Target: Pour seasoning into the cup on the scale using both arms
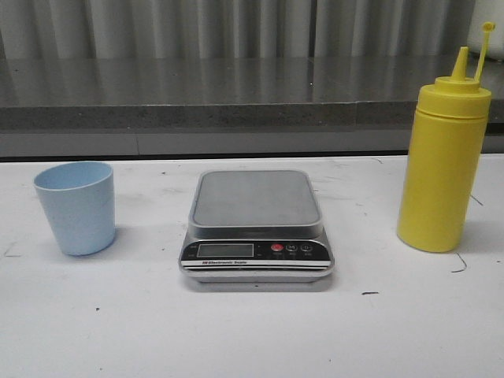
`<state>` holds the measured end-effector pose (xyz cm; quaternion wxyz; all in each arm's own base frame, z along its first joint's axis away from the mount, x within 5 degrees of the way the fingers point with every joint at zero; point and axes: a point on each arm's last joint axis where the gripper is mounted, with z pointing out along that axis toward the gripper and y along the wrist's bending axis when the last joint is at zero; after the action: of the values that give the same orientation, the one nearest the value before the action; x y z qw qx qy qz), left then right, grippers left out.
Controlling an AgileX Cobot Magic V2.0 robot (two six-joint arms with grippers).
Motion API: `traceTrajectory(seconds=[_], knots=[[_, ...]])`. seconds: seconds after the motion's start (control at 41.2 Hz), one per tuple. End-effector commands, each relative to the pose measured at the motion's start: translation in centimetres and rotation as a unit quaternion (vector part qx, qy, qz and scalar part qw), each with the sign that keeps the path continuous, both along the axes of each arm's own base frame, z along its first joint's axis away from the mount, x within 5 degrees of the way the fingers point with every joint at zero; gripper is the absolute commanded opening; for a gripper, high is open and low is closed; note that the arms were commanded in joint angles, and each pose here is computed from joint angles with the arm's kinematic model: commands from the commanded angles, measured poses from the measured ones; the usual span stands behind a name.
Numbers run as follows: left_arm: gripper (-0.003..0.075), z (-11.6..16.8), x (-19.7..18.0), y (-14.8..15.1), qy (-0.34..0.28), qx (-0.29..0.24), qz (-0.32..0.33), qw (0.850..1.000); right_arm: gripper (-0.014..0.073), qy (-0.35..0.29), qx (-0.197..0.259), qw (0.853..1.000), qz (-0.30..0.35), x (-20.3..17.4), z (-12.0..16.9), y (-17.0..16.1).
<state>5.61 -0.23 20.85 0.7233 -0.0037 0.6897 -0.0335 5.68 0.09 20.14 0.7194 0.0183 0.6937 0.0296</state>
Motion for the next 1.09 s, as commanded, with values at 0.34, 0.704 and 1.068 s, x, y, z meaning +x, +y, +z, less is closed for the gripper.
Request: traceTrajectory(seconds=[0.34, 0.704, 1.068], knots=[[-0.0020, 0.0, -0.1, 0.0, -0.038, -0.010, 0.000, 0.999, -0.0067, -0.055, -0.006, 0.998, -0.006, -0.2, 1.1, -0.1], [-0.0020, 8.7, -2.5, 0.1, -0.096, -0.017, -0.003, 0.995, -0.0067, -0.125, -0.040, 0.991, -0.012, -2.5, 9.5, -0.1], [-0.0020, 15.3, 1.1, -0.1, 0.077, -0.012, -0.005, 0.997, -0.0067, 0.115, -0.039, 0.993, -0.006, 0.6, 15.6, -0.1]])
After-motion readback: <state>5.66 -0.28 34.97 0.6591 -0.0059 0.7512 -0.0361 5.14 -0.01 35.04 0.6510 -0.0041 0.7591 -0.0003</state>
